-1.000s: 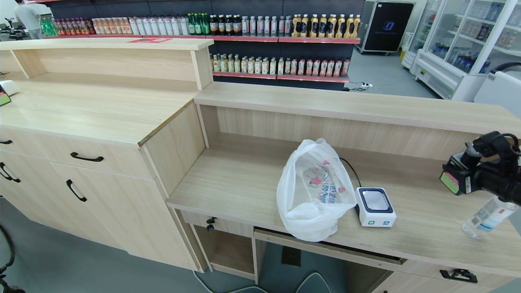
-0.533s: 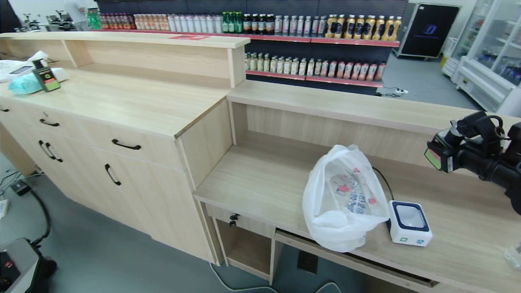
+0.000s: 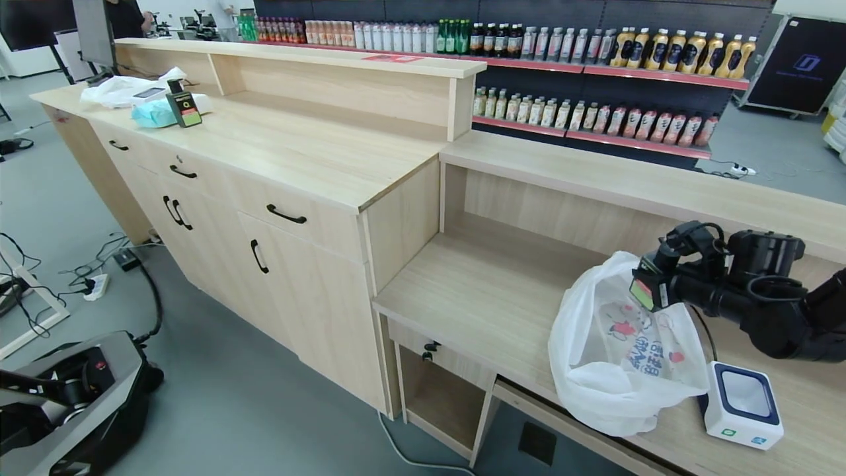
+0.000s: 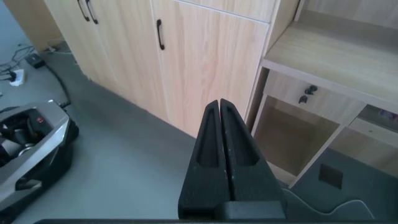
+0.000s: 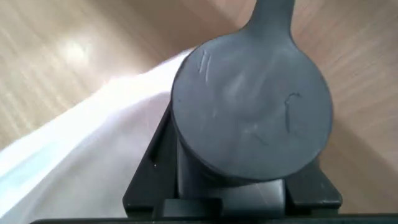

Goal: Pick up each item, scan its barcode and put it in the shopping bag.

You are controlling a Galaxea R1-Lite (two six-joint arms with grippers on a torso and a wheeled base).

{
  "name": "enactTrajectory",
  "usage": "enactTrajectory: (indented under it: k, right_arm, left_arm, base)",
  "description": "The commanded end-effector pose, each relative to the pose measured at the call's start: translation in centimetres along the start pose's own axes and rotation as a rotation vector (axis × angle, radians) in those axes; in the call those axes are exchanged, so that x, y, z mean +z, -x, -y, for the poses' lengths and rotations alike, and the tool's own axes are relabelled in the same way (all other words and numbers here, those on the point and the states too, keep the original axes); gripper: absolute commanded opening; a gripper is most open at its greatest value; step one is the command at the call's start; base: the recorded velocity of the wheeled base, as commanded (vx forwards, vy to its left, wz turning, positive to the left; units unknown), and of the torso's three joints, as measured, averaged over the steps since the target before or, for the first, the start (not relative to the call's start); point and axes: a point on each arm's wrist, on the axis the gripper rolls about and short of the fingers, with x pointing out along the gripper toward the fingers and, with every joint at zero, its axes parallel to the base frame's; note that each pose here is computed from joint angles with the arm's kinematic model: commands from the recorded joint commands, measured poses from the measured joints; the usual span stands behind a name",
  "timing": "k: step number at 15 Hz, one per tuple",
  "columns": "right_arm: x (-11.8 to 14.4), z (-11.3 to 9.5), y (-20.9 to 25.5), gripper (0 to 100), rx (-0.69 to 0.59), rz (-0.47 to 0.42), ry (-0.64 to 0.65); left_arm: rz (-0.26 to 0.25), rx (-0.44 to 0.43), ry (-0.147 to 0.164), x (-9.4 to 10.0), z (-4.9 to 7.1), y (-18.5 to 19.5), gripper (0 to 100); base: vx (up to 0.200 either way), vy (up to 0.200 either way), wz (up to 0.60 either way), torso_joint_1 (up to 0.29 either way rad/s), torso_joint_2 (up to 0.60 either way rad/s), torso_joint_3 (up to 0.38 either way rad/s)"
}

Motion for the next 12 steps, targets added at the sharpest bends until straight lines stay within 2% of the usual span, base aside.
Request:
enactTrajectory:
  k: [1,4,7,12]
  right_arm:
    - [-2.2,-0.4,-1.1,0,0.026,-0.063,-0.044]
    - [-3.5,-0.5,-2.4,0,0.035,-0.096,-0.109]
    - [-4.3,-0.4,-4.6,0,0.035,-0.082,-0.186]
    - [-5.7,-1.6,-7.5,0,0.065,-0.079,-0.175]
  left_arm:
    - [0.0,0.0,0.0,0.0,0.0,0.0,0]
    - [0.0,0.0,0.0,0.0,0.0,0.0,0]
    - [0.0,0.0,0.0,0.0,0.0,0.0,0]
    - [0.0,0.0,0.0,0.0,0.0,0.0,0]
  base:
    - [0.0,0.0,0.0,0.0,0.0,0.0]
    - [0.0,0.0,0.0,0.0,0.0,0.0]
    - [0.0,0.0,0.0,0.0,0.0,0.0]
    - [0.0,0.0,0.0,0.0,0.0,0.0]
